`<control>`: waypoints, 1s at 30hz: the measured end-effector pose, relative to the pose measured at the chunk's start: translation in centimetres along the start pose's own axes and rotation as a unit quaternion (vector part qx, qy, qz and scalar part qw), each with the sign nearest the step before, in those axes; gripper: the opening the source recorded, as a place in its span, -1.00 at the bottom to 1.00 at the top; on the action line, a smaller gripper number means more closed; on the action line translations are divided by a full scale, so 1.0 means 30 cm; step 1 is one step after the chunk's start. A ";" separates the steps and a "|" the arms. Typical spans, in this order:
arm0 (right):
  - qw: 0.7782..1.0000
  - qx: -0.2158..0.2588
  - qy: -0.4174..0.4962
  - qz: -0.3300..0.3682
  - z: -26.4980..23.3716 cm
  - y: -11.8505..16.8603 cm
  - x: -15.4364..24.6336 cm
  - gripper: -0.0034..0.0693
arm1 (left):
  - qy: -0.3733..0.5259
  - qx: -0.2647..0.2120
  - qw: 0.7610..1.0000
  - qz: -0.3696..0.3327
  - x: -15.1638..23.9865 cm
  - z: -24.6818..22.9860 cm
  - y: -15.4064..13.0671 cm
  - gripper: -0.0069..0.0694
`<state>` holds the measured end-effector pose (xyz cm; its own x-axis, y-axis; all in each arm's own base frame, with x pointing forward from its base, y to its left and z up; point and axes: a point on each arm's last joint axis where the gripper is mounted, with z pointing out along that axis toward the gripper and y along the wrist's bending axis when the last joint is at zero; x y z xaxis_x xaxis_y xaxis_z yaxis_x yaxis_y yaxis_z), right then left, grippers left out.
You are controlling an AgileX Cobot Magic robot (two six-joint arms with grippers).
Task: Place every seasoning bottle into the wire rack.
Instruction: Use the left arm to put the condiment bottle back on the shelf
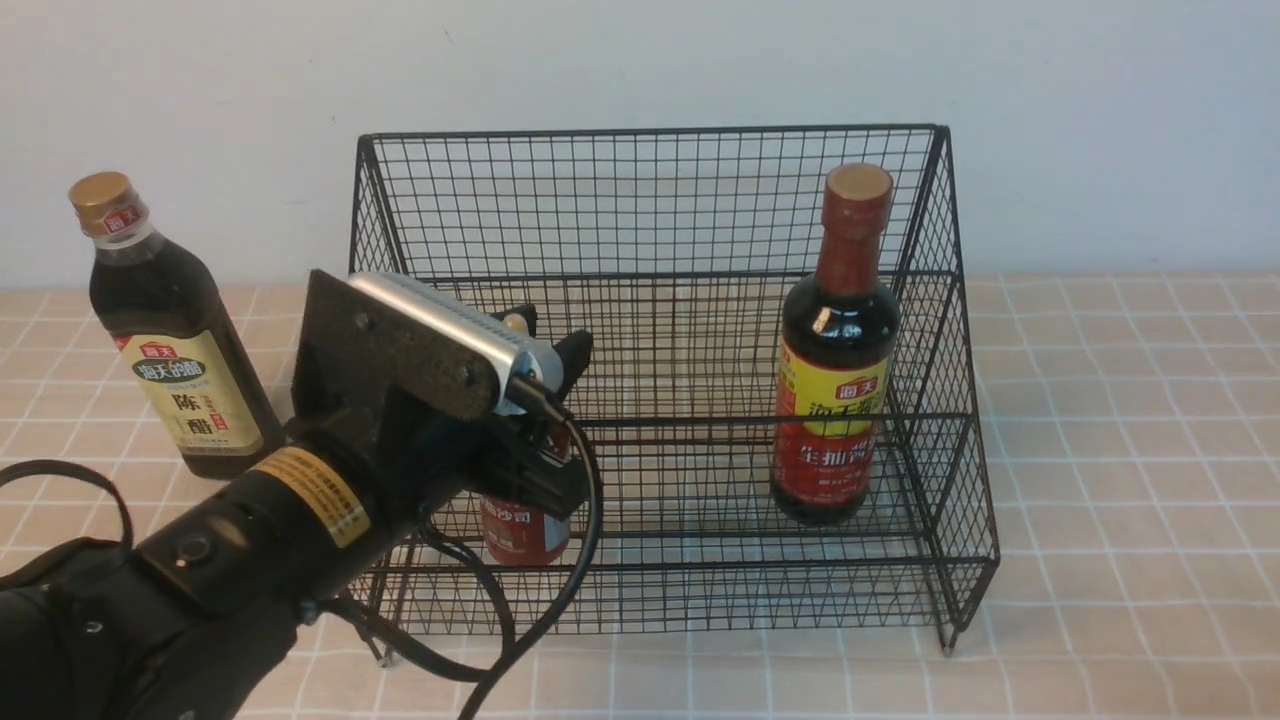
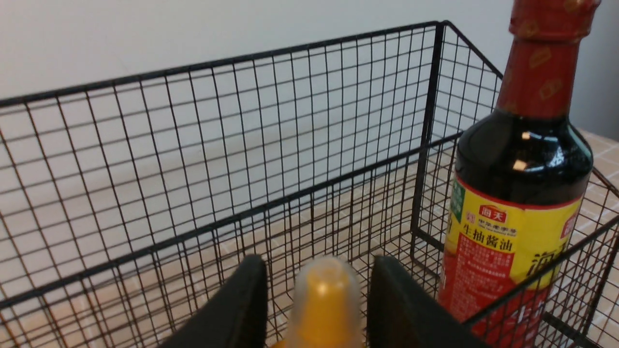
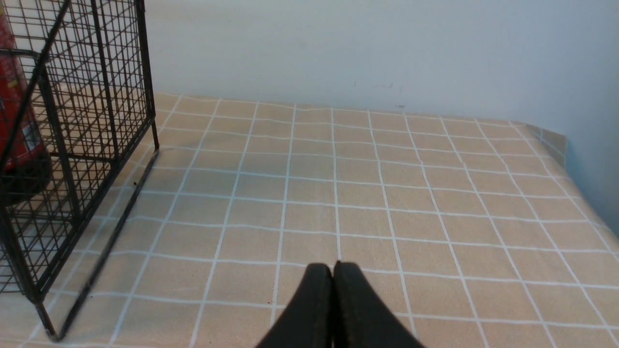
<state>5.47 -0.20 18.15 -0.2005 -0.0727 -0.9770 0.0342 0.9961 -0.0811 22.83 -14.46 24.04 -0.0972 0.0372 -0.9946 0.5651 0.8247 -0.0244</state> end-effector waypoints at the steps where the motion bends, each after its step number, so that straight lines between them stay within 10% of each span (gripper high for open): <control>1: 1.000 0.000 0.000 0.000 0.000 0.000 0.000 -0.94 | 0.003 0.000 1.000 -0.002 0.003 0.001 0.000 -0.17; 30: 1.000 0.000 0.000 0.000 0.000 0.000 0.000 -0.94 | 0.076 -0.027 0.996 -0.030 0.029 -0.004 0.012 0.16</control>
<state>5.47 -0.20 18.15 -0.2005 -0.0727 -0.9770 0.0342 0.9961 -0.0811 22.85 -14.08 23.17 -0.2549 0.0688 -0.9645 0.5106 0.8567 -0.0738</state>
